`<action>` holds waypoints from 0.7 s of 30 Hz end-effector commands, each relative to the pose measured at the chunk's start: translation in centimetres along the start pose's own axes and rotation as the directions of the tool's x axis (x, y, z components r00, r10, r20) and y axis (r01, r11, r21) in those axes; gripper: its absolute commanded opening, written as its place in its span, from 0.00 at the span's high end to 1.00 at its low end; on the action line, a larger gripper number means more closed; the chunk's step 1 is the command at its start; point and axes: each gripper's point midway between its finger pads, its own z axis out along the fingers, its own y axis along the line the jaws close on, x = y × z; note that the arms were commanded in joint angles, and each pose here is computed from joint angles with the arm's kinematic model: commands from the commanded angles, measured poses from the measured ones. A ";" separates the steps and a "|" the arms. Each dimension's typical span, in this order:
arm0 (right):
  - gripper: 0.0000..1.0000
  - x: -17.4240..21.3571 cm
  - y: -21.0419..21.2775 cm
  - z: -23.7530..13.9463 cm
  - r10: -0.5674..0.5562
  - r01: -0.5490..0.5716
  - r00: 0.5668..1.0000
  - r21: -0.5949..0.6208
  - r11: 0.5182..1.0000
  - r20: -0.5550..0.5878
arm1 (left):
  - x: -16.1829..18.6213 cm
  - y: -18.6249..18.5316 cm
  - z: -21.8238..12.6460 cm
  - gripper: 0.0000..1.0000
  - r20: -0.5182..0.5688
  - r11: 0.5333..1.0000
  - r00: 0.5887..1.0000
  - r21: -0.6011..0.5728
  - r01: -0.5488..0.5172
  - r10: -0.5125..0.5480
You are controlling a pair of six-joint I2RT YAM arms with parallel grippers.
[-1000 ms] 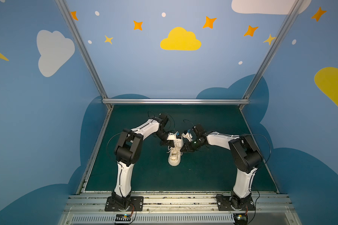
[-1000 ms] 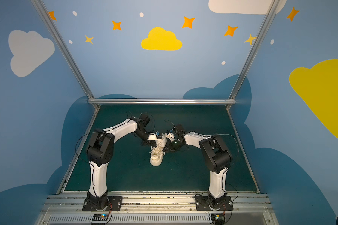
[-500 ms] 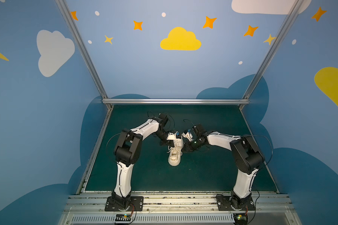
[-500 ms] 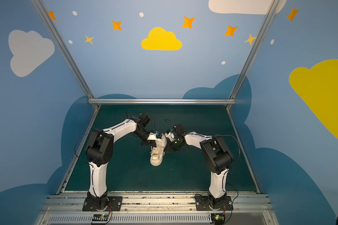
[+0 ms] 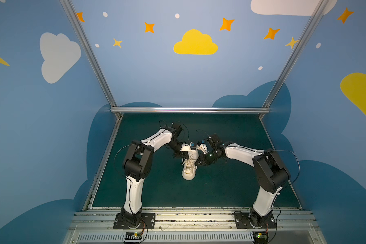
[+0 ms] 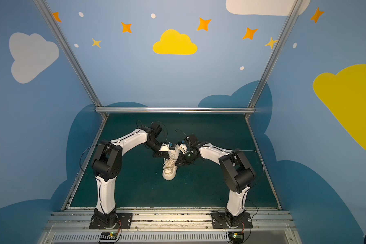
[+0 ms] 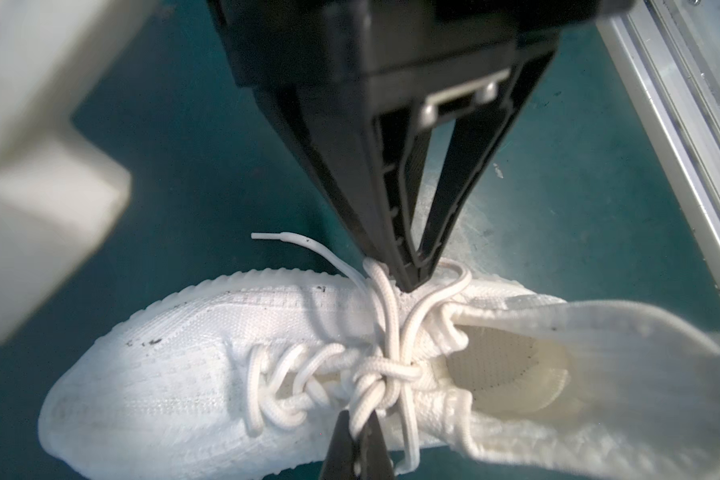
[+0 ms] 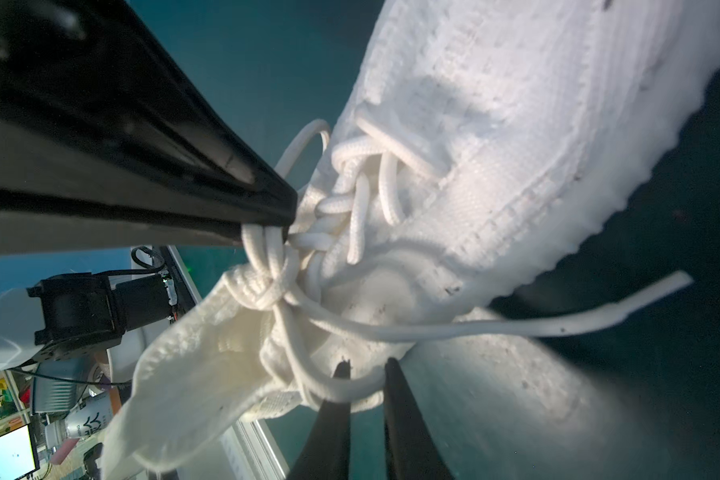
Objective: Tie the shoes
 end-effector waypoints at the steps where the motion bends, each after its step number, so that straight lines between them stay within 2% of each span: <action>1: 0.84 -1.0 -0.1 0.4 -0.025 0.025 1.000 -0.003 1.000 0.004 | -0.9 -0.8 -0.8 0.97 0.033 1.000 0.999 0.007 0.001 -0.001; 9: 0.76 -1.8 -0.2 -0.2 -0.048 0.047 0.998 0.029 0.998 0.031 | -1.0 -1.0 -0.9 0.97 0.034 1.000 0.999 0.006 0.001 -0.001; 21: 0.73 -2.0 0.9 -1.2 -0.120 0.118 0.992 0.043 0.992 0.039 | -1.0 -0.8 -0.8 0.97 0.041 1.000 0.999 0.009 0.007 -0.007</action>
